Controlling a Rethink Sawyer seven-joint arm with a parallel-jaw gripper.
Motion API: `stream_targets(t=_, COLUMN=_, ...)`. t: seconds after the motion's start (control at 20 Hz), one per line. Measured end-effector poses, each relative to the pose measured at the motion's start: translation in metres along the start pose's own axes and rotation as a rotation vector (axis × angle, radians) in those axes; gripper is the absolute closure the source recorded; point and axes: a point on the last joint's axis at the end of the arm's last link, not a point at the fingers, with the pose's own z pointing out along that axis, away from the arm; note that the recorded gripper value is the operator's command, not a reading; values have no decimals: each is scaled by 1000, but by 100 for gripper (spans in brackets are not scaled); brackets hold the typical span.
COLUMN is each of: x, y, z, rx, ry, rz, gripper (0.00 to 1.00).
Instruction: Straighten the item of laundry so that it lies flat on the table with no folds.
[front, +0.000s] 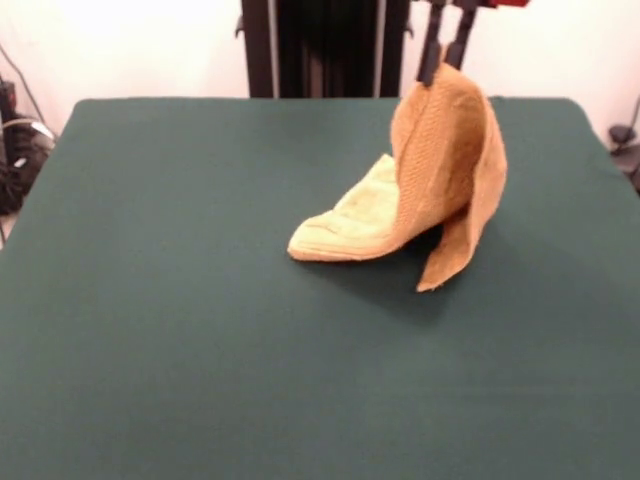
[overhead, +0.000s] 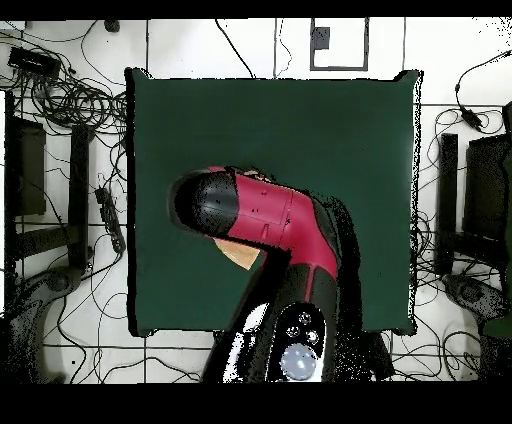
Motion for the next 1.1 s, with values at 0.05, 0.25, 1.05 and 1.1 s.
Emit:
stream_targets(t=0.05, x=-1, y=-3, z=0, rx=0, ry=0, rz=4, gripper=100)
stream_targets(t=0.25, x=-8, y=-22, z=3, rx=-12, ry=-11, rz=33, gripper=100)
stream_targets(t=1.05, x=21, y=-219, z=96, rx=-20, ry=-23, rz=180, gripper=100)
stream_targets(t=1.1, x=27, y=-231, z=101, rx=-19, ry=-18, rz=179, gripper=100)
